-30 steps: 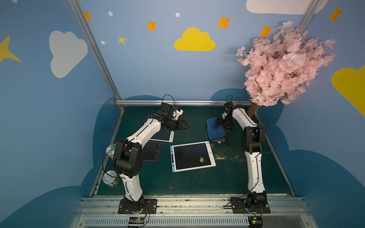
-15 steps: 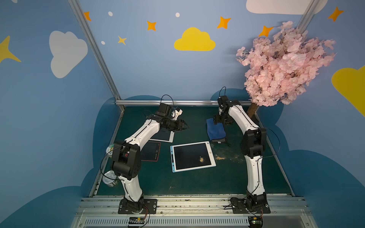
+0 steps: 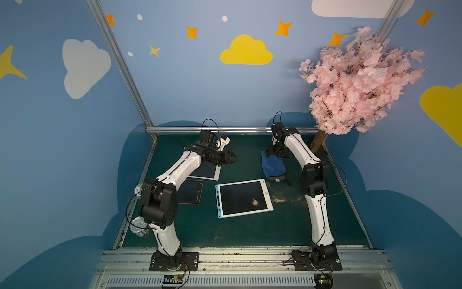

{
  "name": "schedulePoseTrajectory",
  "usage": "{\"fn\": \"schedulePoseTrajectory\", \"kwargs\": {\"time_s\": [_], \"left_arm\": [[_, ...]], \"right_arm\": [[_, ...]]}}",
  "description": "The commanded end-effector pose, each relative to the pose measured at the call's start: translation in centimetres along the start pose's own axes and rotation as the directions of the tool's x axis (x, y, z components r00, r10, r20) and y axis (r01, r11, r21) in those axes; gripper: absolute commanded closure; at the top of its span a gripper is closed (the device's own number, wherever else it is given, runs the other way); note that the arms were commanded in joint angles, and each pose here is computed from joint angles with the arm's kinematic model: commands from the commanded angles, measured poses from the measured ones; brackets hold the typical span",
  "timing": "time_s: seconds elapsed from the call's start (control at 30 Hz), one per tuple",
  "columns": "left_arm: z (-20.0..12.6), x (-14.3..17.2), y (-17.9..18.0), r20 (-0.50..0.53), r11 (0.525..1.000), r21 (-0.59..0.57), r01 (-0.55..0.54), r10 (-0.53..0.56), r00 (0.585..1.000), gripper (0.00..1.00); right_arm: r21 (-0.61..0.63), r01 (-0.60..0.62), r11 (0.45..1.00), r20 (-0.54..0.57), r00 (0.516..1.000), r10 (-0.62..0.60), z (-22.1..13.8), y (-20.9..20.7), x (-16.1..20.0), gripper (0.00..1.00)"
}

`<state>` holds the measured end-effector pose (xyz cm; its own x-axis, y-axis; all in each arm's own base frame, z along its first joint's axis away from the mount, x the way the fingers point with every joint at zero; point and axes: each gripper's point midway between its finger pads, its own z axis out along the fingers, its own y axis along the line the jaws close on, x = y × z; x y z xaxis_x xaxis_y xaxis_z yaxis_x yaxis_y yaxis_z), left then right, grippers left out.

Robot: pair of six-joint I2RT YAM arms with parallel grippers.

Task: Wipe the drawing tablet
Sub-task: Adjust the cleaning item at the center of the board, then pick up the cleaning item at the center of the board.

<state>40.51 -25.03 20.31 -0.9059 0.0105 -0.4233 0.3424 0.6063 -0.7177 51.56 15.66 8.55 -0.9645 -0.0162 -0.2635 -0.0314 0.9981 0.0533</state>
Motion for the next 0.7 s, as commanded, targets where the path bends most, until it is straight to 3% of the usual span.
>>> {"fn": "schedulePoseTrajectory", "kwargs": {"time_s": [0.0, 0.1, 0.2, 0.33, 0.57, 0.67], "left_arm": [[-0.8, 0.1, -0.7, 0.01, 1.0, 0.022, -0.012, 0.012, 1.0, 0.49], [-0.7, 0.1, -0.7, 0.01, 1.0, 0.029, -0.007, 0.006, 1.0, 0.49], [-0.8, 0.1, -0.7, 0.01, 1.0, 0.029, -0.007, 0.007, 1.0, 0.49], [-1.0, 0.0, -0.7, 0.016, 1.0, 0.03, -0.007, 0.007, 1.0, 0.5], [-0.9, -0.1, -0.7, 0.017, 0.999, 0.041, 0.001, -0.002, 1.0, 0.49], [-1.0, -0.1, -0.8, 0.019, 0.999, 0.043, 0.0, 0.0, 1.0, 0.49]], "right_arm": [[-0.064, -0.037, 0.997, 0.032, 0.999, 0.039, 0.7, 0.7, -1.5, 0.13], [-0.161, 0.008, 0.987, 0.058, 0.998, 0.001, 1.9, 1.8, -2.7, 0.2], [-0.158, 0.07, 0.985, 0.076, 0.995, -0.058, 2.7, 1.8, -3.5, 0.23], [-0.032, 0.113, 0.993, 0.019, 0.993, -0.113, 4.5, -0.3, -2.7, 0.24], [0.07, 0.163, 0.984, -0.115, 0.981, -0.154, 7.4, -2.0, 0.7, 0.25], [0.124, 0.147, 0.981, -0.147, 0.981, -0.129, 8.1, -3.1, 1.6, 0.2]]}}
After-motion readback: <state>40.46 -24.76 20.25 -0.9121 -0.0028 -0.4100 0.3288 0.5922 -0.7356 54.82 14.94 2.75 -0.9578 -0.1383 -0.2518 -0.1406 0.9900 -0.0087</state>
